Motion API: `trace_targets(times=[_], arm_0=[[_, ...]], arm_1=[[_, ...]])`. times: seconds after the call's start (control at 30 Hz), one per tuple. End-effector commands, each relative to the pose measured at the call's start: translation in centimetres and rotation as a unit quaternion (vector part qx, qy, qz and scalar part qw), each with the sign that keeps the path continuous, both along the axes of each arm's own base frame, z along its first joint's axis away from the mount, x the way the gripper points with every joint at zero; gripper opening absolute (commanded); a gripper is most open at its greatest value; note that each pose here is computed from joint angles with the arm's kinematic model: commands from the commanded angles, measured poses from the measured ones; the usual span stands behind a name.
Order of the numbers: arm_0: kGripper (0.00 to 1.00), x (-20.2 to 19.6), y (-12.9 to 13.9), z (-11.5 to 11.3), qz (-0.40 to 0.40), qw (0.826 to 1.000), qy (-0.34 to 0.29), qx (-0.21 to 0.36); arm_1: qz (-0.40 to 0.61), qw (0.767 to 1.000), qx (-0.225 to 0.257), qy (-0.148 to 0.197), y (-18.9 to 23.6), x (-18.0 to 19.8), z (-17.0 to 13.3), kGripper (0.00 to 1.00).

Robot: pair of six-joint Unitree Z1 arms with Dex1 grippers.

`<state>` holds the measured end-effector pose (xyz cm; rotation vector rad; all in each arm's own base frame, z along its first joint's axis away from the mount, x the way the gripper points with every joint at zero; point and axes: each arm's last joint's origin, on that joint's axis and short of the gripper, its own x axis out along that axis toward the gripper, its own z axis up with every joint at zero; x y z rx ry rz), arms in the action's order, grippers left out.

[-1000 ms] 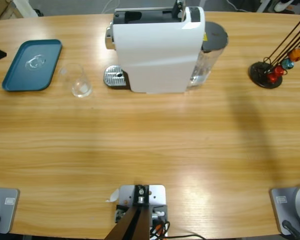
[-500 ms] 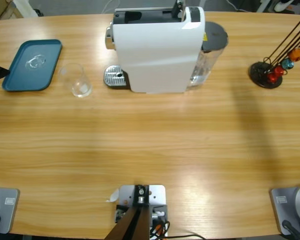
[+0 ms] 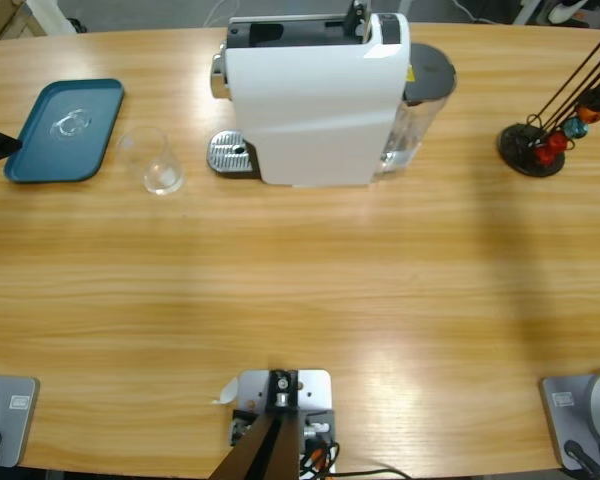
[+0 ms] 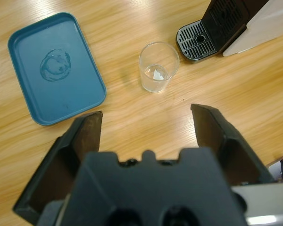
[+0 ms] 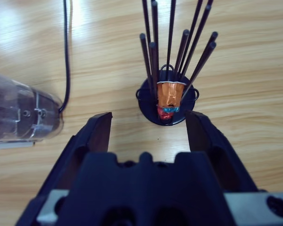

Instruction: Pour coffee

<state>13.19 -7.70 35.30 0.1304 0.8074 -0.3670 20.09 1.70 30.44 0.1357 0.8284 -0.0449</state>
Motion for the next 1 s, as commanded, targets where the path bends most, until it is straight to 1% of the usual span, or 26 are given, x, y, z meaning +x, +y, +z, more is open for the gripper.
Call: trace_targets(times=[0.03,0.33,0.77,0.83,0.93,0.97,1.0], arm_0=[[0.807,-0.3,0.2,-0.9,0.005,1.000,0.005,0.007],[0.807,-0.4,0.3,-0.8,0.004,1.000,0.003,0.006],[0.807,-0.5,0.3,-0.8,0.002,1.000,0.002,0.007],[0.808,-0.5,0.3,-0.8,0.002,1.000,0.002,0.007],[0.808,-0.5,0.3,-0.7,0.001,1.000,0.001,0.007],[0.807,-0.6,0.3,-0.7,0.001,1.000,0.001,0.007],[0.807,-0.6,0.4,-0.7,0.001,1.000,-0.001,0.006]], arm_1=[[-0.016,0.999,-0.011,0.039,-0.3,1.7,-2.6,0.665],[-0.043,0.998,-0.019,0.048,-0.9,2.1,-3.0,0.665],[-0.044,0.997,-0.018,0.055,-1.0,2.8,-3.5,0.660],[-0.045,0.997,-0.018,0.055,-1.0,2.8,-3.5,0.628],[-0.046,0.997,-0.019,0.055,-1.0,2.8,-3.6,0.624],[-0.046,0.997,-0.020,0.056,-1.0,2.8,-3.6,0.582],[-0.046,0.997,-0.020,0.058,-1.0,2.9,-3.7,0.510]])
